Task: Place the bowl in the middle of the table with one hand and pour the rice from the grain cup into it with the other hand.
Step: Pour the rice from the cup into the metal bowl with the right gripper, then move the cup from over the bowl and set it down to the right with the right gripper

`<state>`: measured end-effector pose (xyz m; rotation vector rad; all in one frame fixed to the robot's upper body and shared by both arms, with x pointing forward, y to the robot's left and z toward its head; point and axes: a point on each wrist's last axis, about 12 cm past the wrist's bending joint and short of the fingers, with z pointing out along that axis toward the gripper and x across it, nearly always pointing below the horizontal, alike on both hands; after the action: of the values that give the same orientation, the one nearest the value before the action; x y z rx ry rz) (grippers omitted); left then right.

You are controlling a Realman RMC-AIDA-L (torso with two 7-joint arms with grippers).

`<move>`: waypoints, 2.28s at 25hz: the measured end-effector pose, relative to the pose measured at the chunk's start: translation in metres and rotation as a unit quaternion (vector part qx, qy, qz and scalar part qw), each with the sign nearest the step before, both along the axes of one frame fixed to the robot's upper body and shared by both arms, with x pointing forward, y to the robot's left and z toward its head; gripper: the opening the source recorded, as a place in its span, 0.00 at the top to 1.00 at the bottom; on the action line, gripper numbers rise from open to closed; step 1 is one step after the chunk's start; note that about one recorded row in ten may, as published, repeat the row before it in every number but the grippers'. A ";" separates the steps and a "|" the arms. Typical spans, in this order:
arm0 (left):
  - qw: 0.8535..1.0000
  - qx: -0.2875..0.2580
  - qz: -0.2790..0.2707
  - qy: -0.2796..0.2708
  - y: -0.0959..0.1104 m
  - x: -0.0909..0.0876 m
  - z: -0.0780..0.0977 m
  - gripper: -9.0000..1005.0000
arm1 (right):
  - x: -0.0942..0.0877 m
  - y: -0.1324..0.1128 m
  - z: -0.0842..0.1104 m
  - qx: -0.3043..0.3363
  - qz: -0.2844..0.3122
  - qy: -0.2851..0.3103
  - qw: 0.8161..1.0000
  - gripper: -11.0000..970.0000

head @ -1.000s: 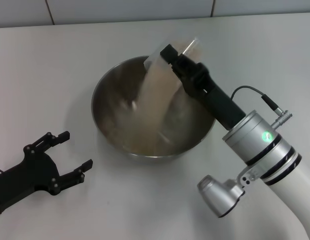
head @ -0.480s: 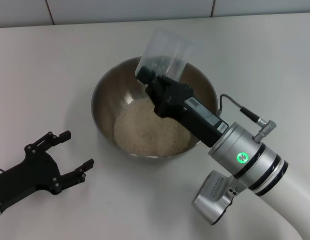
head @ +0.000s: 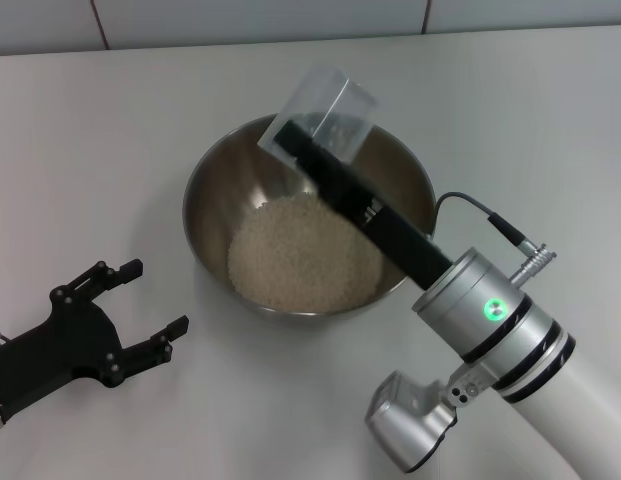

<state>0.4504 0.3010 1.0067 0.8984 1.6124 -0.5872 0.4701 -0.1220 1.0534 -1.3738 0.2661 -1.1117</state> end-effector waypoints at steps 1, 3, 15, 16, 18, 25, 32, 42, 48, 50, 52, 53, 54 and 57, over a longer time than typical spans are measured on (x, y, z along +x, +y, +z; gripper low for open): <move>1.000 0.000 0.000 0.000 0.000 0.000 0.000 0.14 | 0.000 0.000 0.000 0.000 0.000 0.000 1.000 0.91; 1.000 0.000 0.000 0.000 0.000 0.000 0.000 0.14 | -0.002 0.000 0.002 0.098 0.004 0.077 0.992 0.91; 1.000 0.000 0.000 -0.002 0.000 0.000 0.000 0.14 | 0.001 -0.021 0.001 0.589 0.083 0.389 0.704 0.89; 1.000 0.000 0.000 -0.001 0.000 0.000 0.000 0.14 | 0.003 -0.026 0.000 0.608 0.085 0.394 0.684 0.89; 1.000 0.001 0.002 -0.002 0.001 -0.002 0.000 0.14 | 0.007 -0.037 -0.003 0.646 0.091 0.405 0.640 0.89; 1.000 0.001 0.003 -0.003 0.001 -0.003 -0.001 0.14 | 0.029 -0.096 -0.019 0.719 0.046 0.381 0.580 0.88; 1.000 0.001 0.003 -0.003 0.000 -0.003 -0.001 0.14 | 0.041 -0.114 -0.033 0.711 -0.014 0.397 0.580 0.87; 1.000 0.001 -0.002 -0.005 -0.001 -0.001 0.000 0.14 | 0.053 -0.109 -0.048 0.686 -0.071 0.453 0.565 0.86; 1.000 0.001 -0.002 -0.005 -0.002 0.000 0.000 0.14 | 0.057 -0.106 -0.051 0.673 -0.081 0.470 0.566 0.85; 1.000 0.001 -0.002 -0.005 -0.002 0.000 0.000 0.14 | 0.056 -0.106 -0.052 0.671 -0.083 0.472 0.565 0.85; 1.000 0.000 -0.002 -0.005 -0.002 0.000 0.000 0.14 | 0.056 -0.106 -0.052 0.670 -0.086 0.474 0.565 0.85; 1.000 0.000 -0.003 -0.005 -0.002 0.000 0.000 0.14 | 0.056 -0.106 -0.054 0.668 -0.090 0.478 0.563 0.85; 1.000 0.000 -0.003 -0.005 -0.002 0.000 0.000 0.14 | 0.056 -0.106 -0.054 0.668 -0.090 0.478 0.563 0.84; 1.000 0.000 -0.003 -0.005 -0.002 0.000 0.000 0.14 | 0.056 -0.107 -0.055 0.666 -0.096 0.482 0.562 0.84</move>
<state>0.4501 0.2991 1.0069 0.9047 1.6009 -0.5849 0.5264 -0.2286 0.9981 -0.3220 1.6986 0.0753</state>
